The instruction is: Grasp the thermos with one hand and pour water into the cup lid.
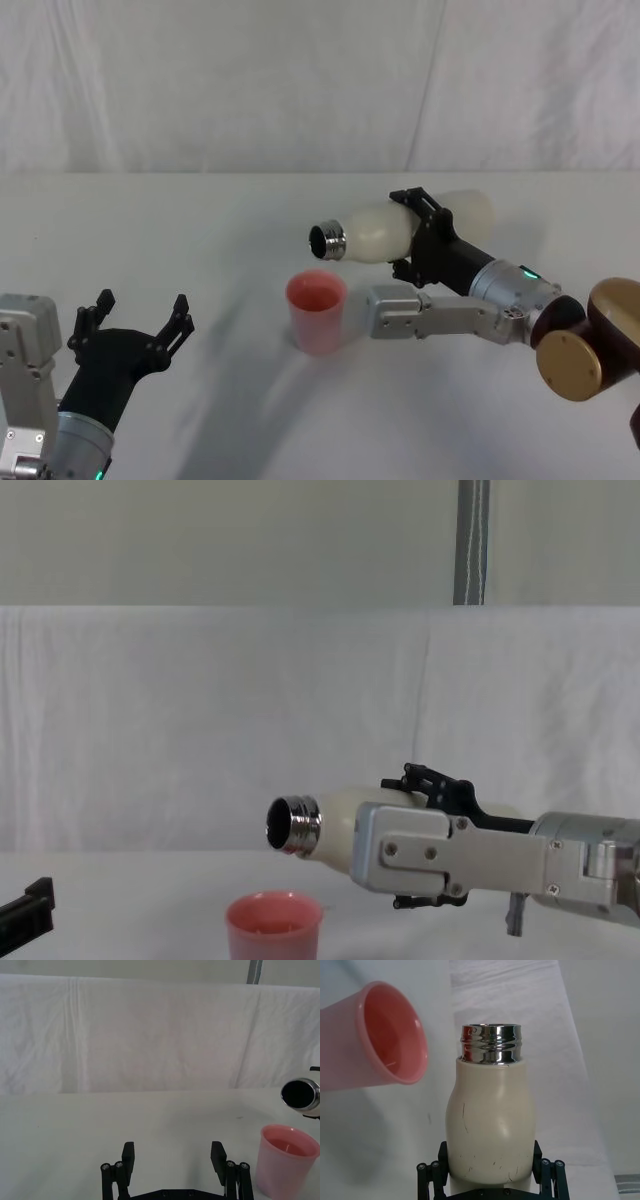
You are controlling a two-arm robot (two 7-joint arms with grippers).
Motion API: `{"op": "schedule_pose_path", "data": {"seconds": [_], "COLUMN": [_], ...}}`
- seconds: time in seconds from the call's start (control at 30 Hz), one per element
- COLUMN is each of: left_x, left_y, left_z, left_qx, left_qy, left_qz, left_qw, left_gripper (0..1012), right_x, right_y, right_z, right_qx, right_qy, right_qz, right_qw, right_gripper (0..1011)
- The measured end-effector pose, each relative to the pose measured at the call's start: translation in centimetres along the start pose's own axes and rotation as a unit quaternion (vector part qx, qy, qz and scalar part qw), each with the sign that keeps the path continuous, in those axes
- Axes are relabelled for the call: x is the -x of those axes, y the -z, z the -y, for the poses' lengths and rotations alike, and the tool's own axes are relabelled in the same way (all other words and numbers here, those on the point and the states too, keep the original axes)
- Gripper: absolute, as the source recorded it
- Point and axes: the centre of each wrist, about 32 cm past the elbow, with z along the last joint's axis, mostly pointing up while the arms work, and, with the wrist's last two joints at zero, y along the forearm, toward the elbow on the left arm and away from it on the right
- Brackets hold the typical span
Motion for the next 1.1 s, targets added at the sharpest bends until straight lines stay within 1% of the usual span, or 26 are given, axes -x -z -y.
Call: {"op": "schedule_pose_path", "data": {"seconds": [0.4,0.73,0.93,1.1], "left_x": [0.0,0.0,0.0,0.0], "left_y": [0.0,0.0,0.0,0.0], "left_z": [0.0,0.0,0.0,0.0], "left_qx": [0.0,0.0,0.0,0.0], "left_qy": [0.0,0.0,0.0,0.0], "left_qz": [0.0,0.0,0.0,0.0], "left_qw": [1.0,1.0,1.0,1.0], "left_gripper": [1001,1001,1001,1001], "right_x": [0.22,0.17,0.11,0.07], "right_y": [0.05,0.23,0.24,0.18], "right_z": [0.33,0.5,0.72,0.79], "right_qx": [0.007,0.011,0.014,0.014], "right_qy": [-0.014,-0.015,-0.018,-0.02], "right_qz": [0.018,0.022,0.041,0.049], "right_qw": [0.9997,0.9996,0.9989,0.9985], "right_gripper": [958,958,958,958]}}
